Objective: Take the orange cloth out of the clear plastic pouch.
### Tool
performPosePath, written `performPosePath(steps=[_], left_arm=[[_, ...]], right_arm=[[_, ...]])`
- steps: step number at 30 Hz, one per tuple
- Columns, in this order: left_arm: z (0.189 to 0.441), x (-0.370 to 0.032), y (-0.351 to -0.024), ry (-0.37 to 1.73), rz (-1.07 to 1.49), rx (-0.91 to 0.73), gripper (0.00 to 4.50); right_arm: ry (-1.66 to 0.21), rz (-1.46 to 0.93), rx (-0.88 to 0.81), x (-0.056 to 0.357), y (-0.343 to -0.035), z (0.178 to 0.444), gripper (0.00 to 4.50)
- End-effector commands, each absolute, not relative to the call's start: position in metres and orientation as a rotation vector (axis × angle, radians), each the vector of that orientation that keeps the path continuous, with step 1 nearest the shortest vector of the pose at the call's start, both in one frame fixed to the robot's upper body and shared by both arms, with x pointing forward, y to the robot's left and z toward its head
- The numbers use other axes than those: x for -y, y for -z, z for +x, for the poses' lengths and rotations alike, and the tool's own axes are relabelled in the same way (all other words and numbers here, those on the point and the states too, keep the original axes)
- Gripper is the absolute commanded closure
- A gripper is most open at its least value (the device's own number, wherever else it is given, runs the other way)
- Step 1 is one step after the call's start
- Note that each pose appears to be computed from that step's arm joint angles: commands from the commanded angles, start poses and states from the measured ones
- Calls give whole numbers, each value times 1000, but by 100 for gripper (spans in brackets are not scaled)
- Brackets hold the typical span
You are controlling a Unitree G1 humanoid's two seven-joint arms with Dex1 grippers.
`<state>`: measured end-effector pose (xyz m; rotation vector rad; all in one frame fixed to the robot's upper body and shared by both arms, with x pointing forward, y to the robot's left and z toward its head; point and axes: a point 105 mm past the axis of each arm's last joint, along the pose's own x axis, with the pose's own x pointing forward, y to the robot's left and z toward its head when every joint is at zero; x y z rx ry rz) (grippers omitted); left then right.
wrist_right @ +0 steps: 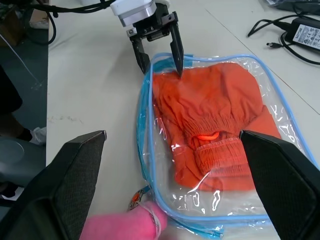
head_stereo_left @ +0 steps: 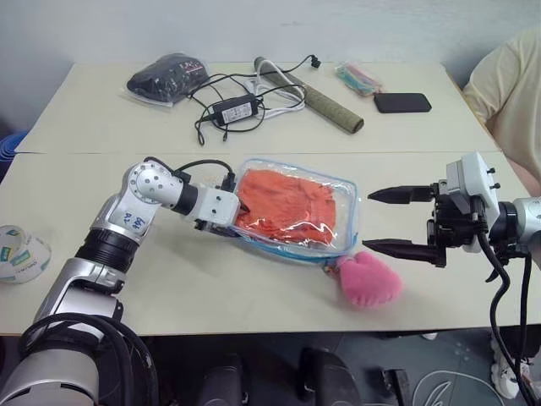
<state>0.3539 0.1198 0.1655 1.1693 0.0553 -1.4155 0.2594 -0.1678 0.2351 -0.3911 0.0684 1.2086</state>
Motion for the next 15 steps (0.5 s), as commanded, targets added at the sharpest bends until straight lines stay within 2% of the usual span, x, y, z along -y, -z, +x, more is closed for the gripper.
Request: performPosePath(steps=[1,5,9,12,15], left_arm=[[343,-118,-168,1406,1134,-28,320],[324,-116,-148,1335,1051,-118,442],[304,-115,-142,1166,948,-226,449],[287,-107,-146,1128,892,-232,449],[282,-108,-150,1112,958,-195,449]], right_arm=[[-1207,-430,-45,169,-244,256,0],[-1219,-431,-41,166,-244,258,0],[-1243,-429,-47,163,-242,259,0],[-1269,-429,-58,161,-240,260,0],[-1289,-430,-65,161,-238,262,0]])
